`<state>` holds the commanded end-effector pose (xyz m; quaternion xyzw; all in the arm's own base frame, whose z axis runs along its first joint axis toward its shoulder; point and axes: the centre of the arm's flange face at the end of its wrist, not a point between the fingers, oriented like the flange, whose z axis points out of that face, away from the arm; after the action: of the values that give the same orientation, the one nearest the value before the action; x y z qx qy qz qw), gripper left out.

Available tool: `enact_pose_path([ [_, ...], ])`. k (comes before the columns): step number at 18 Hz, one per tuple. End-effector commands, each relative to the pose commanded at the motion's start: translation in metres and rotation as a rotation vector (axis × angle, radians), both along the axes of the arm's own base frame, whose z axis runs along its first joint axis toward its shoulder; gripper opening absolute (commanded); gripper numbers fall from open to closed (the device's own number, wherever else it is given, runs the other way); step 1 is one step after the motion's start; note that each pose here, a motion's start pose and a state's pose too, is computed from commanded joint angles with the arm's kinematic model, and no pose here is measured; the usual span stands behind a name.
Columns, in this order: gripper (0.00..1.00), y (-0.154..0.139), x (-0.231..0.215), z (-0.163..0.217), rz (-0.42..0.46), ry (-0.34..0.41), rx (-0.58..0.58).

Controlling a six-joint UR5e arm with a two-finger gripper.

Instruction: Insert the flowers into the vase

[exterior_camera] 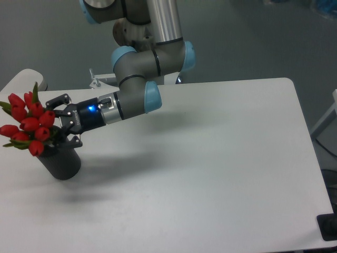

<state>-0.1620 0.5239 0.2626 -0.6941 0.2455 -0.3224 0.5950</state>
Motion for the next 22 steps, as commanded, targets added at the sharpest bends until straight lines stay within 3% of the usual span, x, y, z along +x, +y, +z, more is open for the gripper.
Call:
enact_pose_path([
  [8,1.00,-0.011,-0.024,0.010,0.047,0.065,-0.007],
  [11,1.00,-0.035,-0.054,0.033,0.122,0.177,-0.031],
  [15,1.00,-0.060,-0.107,0.070,0.241,0.383,-0.125],
  [22,1.00,-0.101,-0.196,0.109,0.442,0.507,-0.246],
])
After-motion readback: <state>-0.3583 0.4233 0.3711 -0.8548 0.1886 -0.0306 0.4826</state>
